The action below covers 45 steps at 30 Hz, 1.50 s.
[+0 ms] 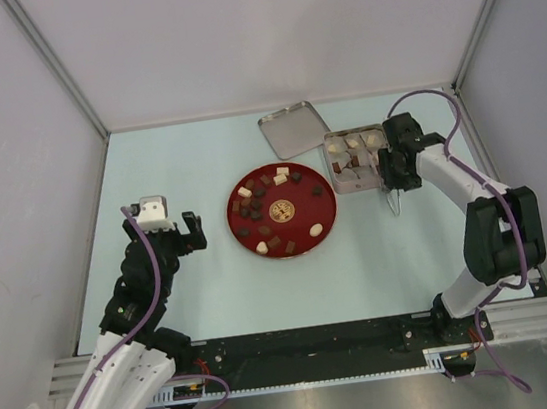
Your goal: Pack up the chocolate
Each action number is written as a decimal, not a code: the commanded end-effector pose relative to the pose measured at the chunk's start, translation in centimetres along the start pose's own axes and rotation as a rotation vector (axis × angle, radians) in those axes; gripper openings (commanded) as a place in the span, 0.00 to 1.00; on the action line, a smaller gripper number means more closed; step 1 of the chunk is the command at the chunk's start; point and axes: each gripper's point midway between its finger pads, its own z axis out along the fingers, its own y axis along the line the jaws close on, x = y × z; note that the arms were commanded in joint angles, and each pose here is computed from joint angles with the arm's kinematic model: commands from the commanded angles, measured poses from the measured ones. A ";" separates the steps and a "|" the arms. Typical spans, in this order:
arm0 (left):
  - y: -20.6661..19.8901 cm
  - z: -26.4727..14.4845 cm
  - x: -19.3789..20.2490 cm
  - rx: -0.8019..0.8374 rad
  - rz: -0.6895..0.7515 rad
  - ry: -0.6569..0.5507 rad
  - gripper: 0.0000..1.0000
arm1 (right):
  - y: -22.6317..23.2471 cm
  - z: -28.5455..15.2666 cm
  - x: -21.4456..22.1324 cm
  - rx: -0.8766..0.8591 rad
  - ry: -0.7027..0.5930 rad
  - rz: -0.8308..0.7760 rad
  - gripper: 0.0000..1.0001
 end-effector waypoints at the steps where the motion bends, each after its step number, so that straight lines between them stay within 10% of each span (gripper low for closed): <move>1: -0.3 0.0 -0.3 0.017 0.006 -0.017 1.00 | 0.4 -3.1 -2.6 -0.018 -0.142 -0.002 0.50; 12: -0.3 0.0 -0.3 0.017 0.006 -0.017 1.00 | 0.8 -4.4 -1.8 -0.063 -0.235 0.030 0.50; 19: -0.4 0.0 -0.3 0.023 0.007 -0.015 1.00 | 0.6 -3.0 1.1 -0.164 -0.366 0.146 0.74; 45: -0.6 -0.1 -0.4 0.031 0.009 -0.015 1.00 | 1.1 2.7 0.7 -0.204 -0.357 0.290 0.76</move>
